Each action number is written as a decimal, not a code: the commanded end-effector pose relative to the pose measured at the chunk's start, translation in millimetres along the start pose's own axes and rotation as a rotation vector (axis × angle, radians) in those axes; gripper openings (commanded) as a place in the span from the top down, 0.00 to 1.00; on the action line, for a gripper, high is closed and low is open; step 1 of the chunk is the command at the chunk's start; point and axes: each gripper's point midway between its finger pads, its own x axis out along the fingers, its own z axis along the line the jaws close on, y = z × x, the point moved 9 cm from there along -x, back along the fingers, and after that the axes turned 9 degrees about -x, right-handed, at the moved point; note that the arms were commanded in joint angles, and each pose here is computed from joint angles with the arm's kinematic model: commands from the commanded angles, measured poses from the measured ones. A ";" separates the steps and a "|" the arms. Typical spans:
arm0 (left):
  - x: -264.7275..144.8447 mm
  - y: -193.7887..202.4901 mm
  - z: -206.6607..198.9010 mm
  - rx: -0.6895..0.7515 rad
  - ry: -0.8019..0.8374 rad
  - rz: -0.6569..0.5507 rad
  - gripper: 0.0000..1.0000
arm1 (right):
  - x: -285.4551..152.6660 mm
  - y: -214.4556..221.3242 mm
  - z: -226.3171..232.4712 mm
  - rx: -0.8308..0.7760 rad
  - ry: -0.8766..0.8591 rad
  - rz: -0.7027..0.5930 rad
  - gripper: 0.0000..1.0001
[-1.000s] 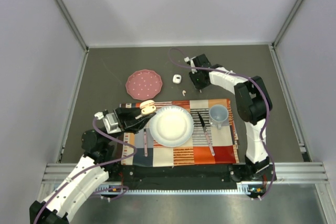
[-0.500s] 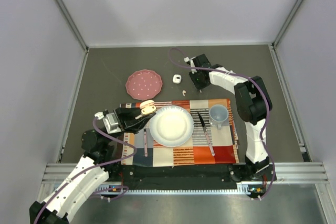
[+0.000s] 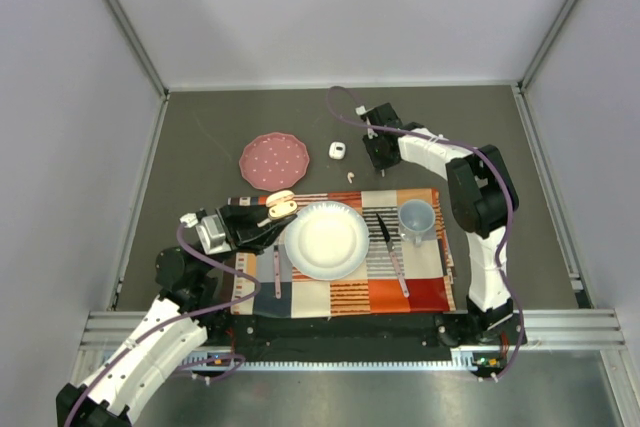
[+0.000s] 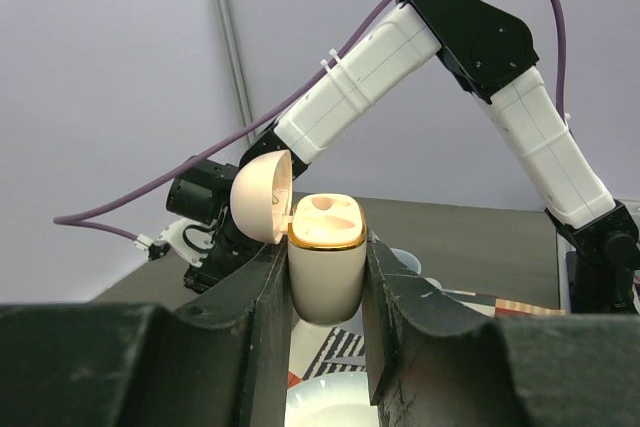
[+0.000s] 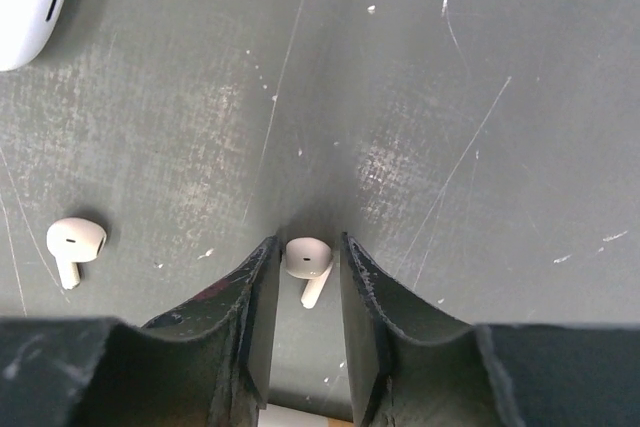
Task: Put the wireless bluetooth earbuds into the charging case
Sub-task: Pick up the right earbud from the center of the board.
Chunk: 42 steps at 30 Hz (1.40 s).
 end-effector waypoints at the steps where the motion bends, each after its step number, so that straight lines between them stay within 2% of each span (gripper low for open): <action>1: 2.9 -14.3 -1.1 0.039 -0.005 -0.046 1.00 | -11.5 -12.1 -7.6 0.063 0.044 -0.047 0.67; 8: 2.5 -14.0 -1.1 0.039 -0.007 -0.046 1.00 | -16.9 -12.9 -8.4 0.049 0.032 -0.055 0.64; 19: 3.0 -14.1 -0.6 0.041 -0.009 -0.046 1.00 | -14.3 -10.2 -9.3 0.034 0.042 -0.043 0.70; 25: 3.9 -14.6 -0.5 0.043 -0.004 -0.046 1.00 | -16.2 -10.1 -8.0 0.048 0.031 -0.048 0.77; 26: 4.1 -14.8 -0.5 0.043 -0.002 -0.045 1.00 | -16.7 -10.4 -7.9 0.048 0.030 -0.049 0.84; 27: 4.3 -14.2 -0.2 0.042 -0.003 -0.043 1.00 | -17.4 -11.4 -8.6 0.050 0.030 -0.054 0.85; 35: 5.7 -15.0 0.9 0.042 -0.007 -0.043 1.00 | -37.1 -20.8 -8.3 0.075 0.017 -0.114 0.90; 42: 5.9 -13.8 1.8 0.040 -0.011 -0.040 1.00 | -84.6 -35.8 -2.0 0.064 0.023 -0.250 0.95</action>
